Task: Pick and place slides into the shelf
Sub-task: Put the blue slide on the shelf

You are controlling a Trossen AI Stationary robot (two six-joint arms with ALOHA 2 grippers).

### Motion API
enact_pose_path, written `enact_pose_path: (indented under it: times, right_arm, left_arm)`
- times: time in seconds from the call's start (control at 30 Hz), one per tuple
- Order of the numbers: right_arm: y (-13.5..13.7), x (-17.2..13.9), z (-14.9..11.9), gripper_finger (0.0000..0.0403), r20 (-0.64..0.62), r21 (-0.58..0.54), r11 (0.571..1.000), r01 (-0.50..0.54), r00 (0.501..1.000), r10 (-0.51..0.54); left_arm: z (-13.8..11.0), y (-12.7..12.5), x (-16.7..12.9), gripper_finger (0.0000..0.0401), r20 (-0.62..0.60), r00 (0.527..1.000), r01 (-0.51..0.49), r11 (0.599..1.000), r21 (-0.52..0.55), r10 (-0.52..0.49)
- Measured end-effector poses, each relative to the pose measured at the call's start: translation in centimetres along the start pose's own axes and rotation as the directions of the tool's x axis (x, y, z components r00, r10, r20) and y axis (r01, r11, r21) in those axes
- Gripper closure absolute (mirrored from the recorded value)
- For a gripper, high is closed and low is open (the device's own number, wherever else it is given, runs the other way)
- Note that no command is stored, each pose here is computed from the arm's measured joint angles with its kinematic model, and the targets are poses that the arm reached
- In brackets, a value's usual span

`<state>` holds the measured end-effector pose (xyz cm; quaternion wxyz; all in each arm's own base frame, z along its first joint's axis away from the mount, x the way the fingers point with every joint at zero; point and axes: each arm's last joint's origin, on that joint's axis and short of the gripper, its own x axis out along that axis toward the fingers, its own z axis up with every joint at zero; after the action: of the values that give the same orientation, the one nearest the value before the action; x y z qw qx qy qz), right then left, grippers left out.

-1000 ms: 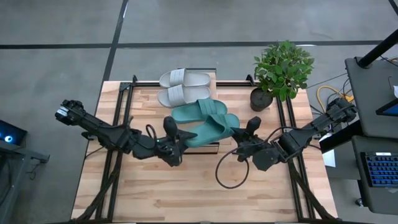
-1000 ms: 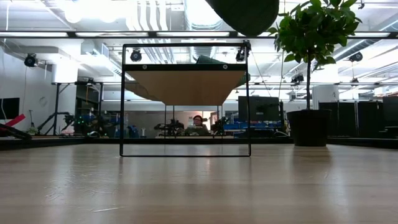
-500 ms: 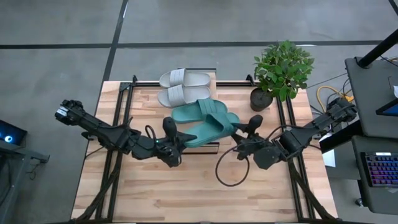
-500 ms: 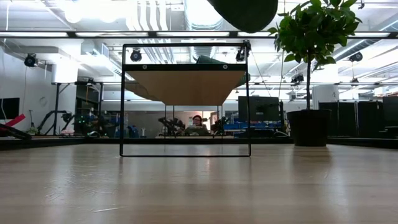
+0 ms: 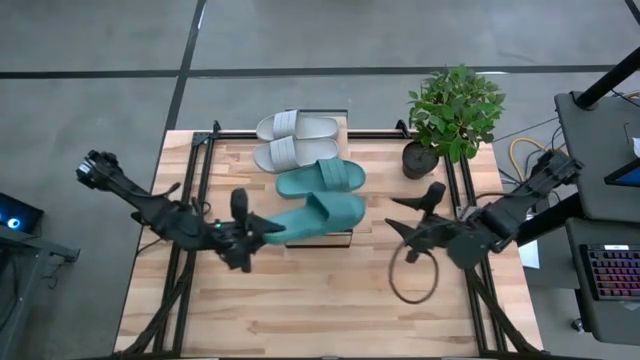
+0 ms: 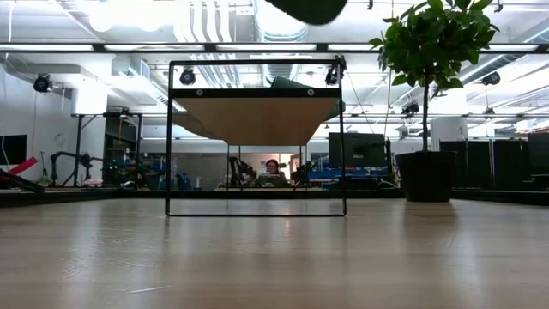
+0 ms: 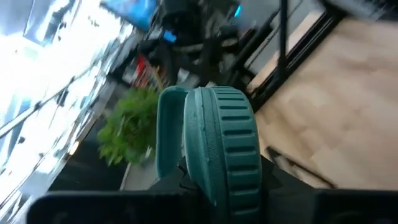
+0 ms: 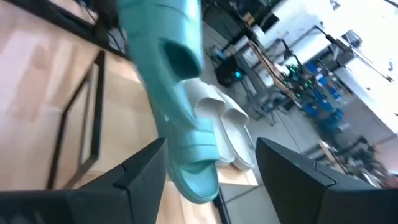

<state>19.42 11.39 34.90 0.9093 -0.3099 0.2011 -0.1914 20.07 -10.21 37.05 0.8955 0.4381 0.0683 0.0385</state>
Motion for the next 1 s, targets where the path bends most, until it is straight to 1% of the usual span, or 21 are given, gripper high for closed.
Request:
enact_pose_path:
  times: [0.03,0.1,0.23,0.3,0.37,0.5,0.57,0.63,0.7,0.8,0.9,1.0]
  right_arm:
    - [-0.2,-0.4,-0.1,0.0167,0.014,0.007,1.0,-0.01,1.0,0.01]
    - [-0.2,-1.1,-0.3,0.0166,0.038,0.009,0.999,-0.037,0.999,0.037]
    - [-0.1,-2.4,-0.3,0.0167,0.103,0.0,0.986,-0.164,0.981,0.163]
    - [0.2,-2.9,-0.3,0.0167,0.126,-0.037,0.978,-0.206,0.97,0.209]
    - [0.8,-3.2,-0.3,0.0167,0.143,-0.107,0.968,-0.227,0.96,0.241]
    - [2.4,-3.4,-0.3,0.0168,0.207,-0.252,0.947,-0.201,0.944,0.255]
    - [3.0,-3.4,-0.3,0.0167,0.245,-0.291,0.94,-0.179,0.936,0.254]
    - [3.4,-3.2,-0.5,0.0168,0.27,-0.312,0.937,-0.157,0.931,0.246]
    - [3.7,-3.1,-1.0,0.0167,0.274,-0.347,0.923,-0.166,0.923,0.269]
    - [4.0,-2.7,-1.3,0.0168,0.292,-0.353,0.918,-0.184,0.91,0.294]
    - [4.3,-2.0,-1.7,0.017,0.301,-0.381,0.91,-0.161,0.909,0.287]
    - [4.2,-0.9,-1.9,0.017,0.319,-0.413,0.903,-0.118,0.91,0.264]
  left_arm:
    - [-0.2,-0.3,-0.4,0.0366,0.028,1.0,0.011,1.0,0.001,-0.011]
    - [-0.8,-0.7,-1.1,0.0366,0.077,0.997,0.002,1.0,0.008,-0.002]
    - [-1.9,-2.1,-2.2,0.0366,0.15,0.988,-0.031,0.997,0.071,0.02]
    - [-2.4,-2.8,-2.6,0.0366,0.184,0.983,-0.026,0.995,0.096,0.008]
    - [-2.8,-3.5,-2.9,0.0366,0.225,0.974,-0.018,0.993,0.117,-0.009]
    - [-3.5,-4.4,-3.2,0.0366,0.274,0.961,-0.013,0.986,0.164,-0.033]
    - [-3.7,-4.6,-3.4,0.0366,0.302,0.952,-0.01,0.981,0.195,-0.051]
    - [-3.8,-4.6,-3.6,0.0366,0.327,0.943,-0.008,0.977,0.211,-0.063]
    - [-3.9,-4.7,-3.7,0.0366,0.331,0.941,-0.006,0.974,0.226,-0.071]
    - [-4.1,-4.8,-3.8,0.0366,0.323,0.943,-0.016,0.954,0.298,-0.085]
    - [-4.5,-5.0,-4.0,0.0366,0.331,0.938,-0.016,0.939,0.343,-0.105]
    - [-5.3,-5.7,-4.2,0.0366,0.345,0.928,-0.01,0.918,0.396,-0.138]
